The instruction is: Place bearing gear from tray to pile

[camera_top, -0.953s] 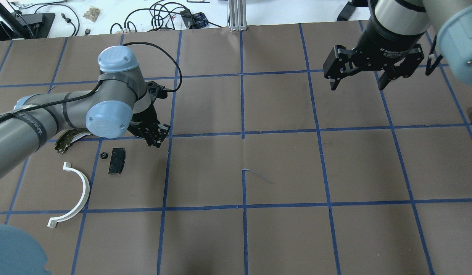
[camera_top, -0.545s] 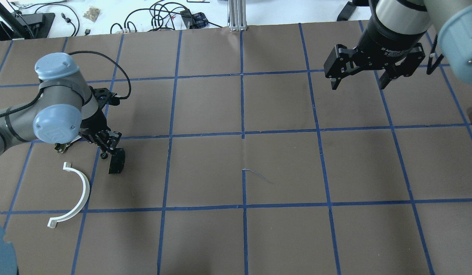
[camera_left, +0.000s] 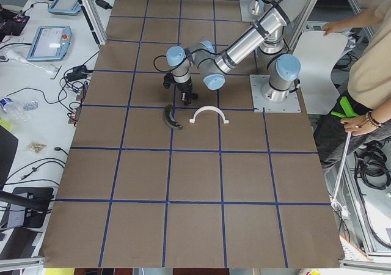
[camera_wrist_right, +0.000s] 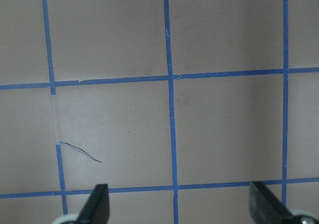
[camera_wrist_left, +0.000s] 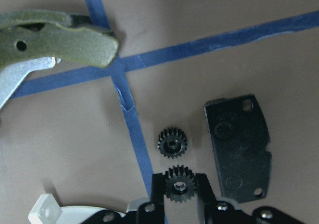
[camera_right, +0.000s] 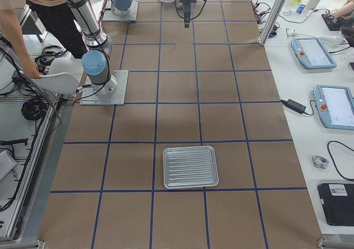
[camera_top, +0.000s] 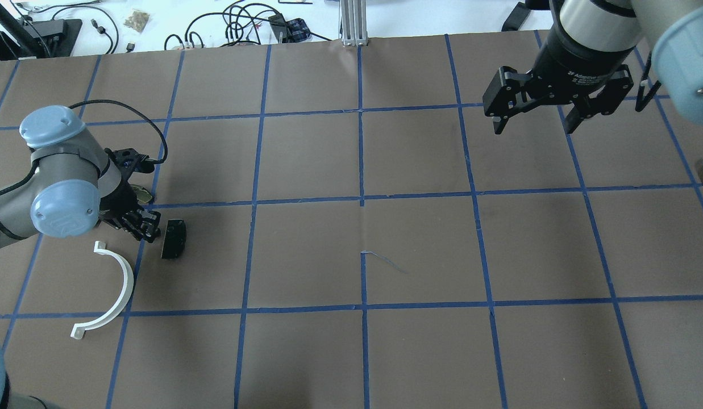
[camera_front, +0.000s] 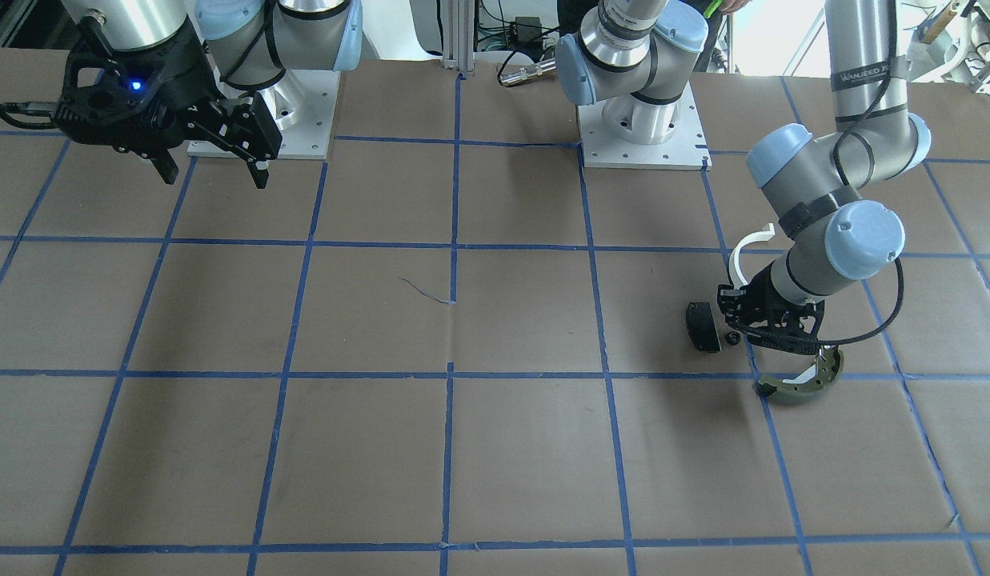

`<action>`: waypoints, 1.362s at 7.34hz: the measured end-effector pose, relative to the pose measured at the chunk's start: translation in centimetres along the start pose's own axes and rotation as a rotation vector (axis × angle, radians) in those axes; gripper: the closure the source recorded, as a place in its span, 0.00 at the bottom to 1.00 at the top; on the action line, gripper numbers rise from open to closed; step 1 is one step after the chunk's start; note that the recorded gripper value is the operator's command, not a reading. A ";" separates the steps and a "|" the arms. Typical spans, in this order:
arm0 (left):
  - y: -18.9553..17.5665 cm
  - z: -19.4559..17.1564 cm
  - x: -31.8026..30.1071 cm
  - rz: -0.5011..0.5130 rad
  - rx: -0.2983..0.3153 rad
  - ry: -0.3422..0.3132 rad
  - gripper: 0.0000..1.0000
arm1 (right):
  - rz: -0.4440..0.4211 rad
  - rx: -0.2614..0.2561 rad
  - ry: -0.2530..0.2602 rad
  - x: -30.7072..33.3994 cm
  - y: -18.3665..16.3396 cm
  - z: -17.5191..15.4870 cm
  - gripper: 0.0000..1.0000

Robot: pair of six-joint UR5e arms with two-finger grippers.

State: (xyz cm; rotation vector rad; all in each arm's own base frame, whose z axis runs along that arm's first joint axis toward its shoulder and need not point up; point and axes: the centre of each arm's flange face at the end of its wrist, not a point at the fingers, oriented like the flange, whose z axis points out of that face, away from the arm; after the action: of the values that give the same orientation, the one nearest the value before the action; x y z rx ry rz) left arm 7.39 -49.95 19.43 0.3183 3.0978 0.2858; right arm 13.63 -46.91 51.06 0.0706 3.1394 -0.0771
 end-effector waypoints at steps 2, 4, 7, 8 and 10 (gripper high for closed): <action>0.2 0.2 0.1 -0.002 -0.002 0.005 0.00 | 0.004 0.000 0.000 0.0 0.0 0.0 0.00; 0.3 0.3 0.2 0.001 -0.005 0.004 0.00 | 0.002 0.001 0.000 -0.1 0.1 0.0 0.00; -0.4 -2.1 0.4 -0.010 0.036 -0.022 0.00 | 0.004 0.004 0.003 0.0 0.1 -0.1 0.00; -1.4 -4.9 1.5 -0.039 0.065 -0.030 0.00 | 0.003 0.004 0.003 0.0 0.1 -0.2 0.00; -4.5 -14.5 6.7 -0.126 0.074 -0.026 0.00 | 0.003 0.004 0.003 0.0 0.1 -0.2 0.00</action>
State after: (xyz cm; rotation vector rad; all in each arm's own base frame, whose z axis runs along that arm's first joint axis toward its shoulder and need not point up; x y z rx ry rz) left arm -0.58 -55.52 32.92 0.1252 3.0906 0.1639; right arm 13.67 -46.76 51.21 0.0753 3.1425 -0.0834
